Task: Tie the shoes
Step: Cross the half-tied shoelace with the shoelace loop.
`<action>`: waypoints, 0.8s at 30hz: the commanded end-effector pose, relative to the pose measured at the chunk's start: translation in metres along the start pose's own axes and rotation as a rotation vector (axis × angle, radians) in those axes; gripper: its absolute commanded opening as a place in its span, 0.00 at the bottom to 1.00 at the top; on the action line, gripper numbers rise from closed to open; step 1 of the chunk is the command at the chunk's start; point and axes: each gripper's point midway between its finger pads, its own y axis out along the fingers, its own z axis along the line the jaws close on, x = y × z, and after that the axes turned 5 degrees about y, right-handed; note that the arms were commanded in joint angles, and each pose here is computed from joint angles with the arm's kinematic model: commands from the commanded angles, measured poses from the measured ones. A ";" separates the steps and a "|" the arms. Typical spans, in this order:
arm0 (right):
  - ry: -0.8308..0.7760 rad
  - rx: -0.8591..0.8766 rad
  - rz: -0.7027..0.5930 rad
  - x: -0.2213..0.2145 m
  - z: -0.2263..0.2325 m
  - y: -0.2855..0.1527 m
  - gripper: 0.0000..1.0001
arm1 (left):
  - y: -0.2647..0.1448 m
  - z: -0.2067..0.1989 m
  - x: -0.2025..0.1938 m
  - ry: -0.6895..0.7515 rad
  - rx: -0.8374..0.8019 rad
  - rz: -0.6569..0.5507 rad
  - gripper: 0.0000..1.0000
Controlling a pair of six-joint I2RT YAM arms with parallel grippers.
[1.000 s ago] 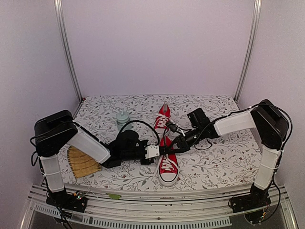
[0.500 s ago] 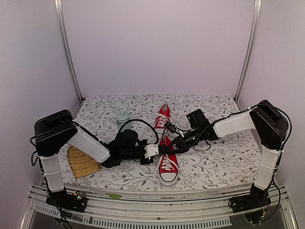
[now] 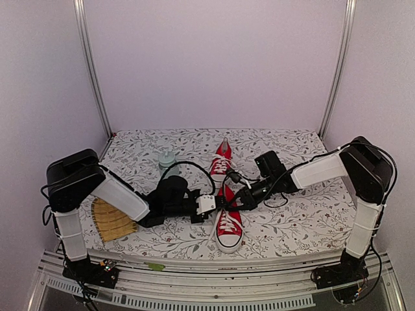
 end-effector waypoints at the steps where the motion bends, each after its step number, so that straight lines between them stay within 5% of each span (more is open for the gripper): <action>1: -0.053 0.004 -0.038 0.014 0.014 -0.007 0.01 | -0.003 0.004 -0.002 -0.015 -0.015 0.012 0.13; 11: -0.053 0.015 -0.039 0.013 0.022 -0.010 0.01 | 0.003 0.005 -0.004 -0.010 -0.014 0.030 0.22; 19: -0.056 -0.011 -0.039 0.015 0.021 -0.012 0.01 | -0.017 -0.001 0.011 -0.014 -0.101 -0.045 0.47; 24: -0.069 0.002 -0.043 0.016 0.025 -0.014 0.01 | -0.010 -0.004 0.012 -0.028 -0.157 -0.056 0.48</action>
